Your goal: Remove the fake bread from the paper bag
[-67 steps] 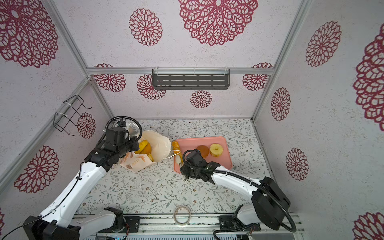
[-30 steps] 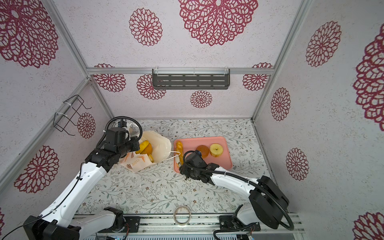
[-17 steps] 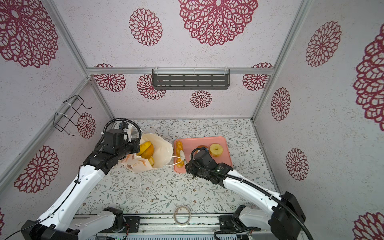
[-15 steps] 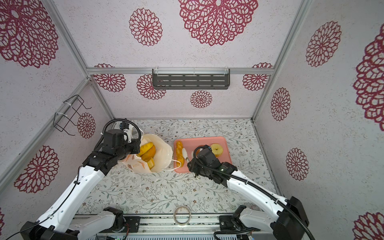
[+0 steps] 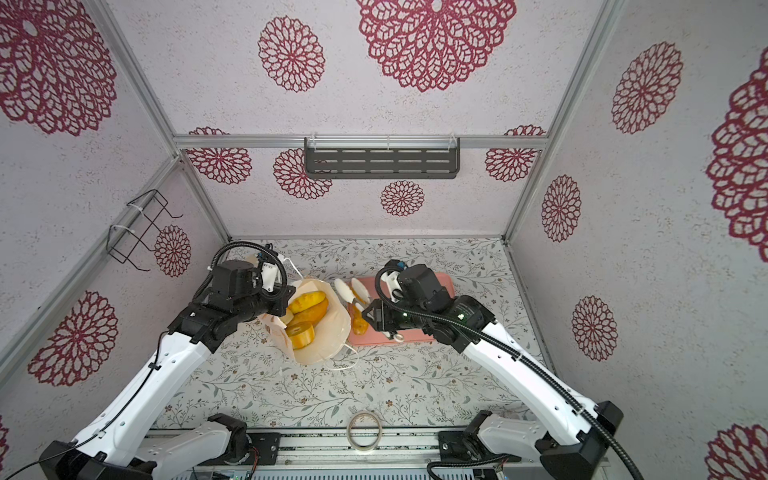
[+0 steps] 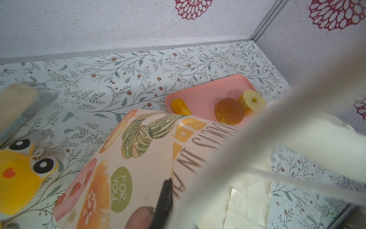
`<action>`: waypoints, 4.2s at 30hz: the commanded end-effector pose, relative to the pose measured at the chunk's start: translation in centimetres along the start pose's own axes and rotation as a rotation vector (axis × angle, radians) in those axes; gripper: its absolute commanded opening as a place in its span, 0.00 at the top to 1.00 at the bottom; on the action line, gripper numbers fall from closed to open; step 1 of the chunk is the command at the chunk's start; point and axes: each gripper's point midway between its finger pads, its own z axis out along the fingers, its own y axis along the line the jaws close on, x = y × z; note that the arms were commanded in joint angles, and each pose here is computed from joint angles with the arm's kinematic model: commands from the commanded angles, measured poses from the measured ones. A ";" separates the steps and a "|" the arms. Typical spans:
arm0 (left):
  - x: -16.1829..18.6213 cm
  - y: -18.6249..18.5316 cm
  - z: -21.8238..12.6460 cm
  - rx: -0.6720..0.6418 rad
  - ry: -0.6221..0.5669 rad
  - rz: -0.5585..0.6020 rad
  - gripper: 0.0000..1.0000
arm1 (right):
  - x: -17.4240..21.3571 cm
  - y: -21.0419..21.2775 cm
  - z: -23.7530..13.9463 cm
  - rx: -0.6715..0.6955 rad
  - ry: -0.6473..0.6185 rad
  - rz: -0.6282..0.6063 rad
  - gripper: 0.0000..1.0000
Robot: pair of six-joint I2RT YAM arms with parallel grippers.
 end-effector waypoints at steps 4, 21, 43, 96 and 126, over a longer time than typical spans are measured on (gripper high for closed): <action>0.5 -2.1 -0.6 0.089 -0.037 0.106 1.00 | 4.1 4.2 1.7 -0.098 0.131 -0.120 0.54; 0.8 -1.2 -0.1 0.024 -0.032 0.062 1.00 | 7.7 5.3 4.2 -0.044 0.153 -0.145 0.61; 0.1 -1.8 0.1 0.046 -0.059 0.075 1.00 | 5.0 2.7 6.9 0.070 0.116 -0.133 0.63; 0.6 -2.0 0.6 0.058 -0.051 0.072 1.00 | 4.4 2.1 14.4 0.042 0.229 -0.116 0.64; 0.6 0.7 2.6 -0.107 0.015 -0.037 1.00 | 3.2 0.3 3.3 0.106 0.059 -0.050 1.00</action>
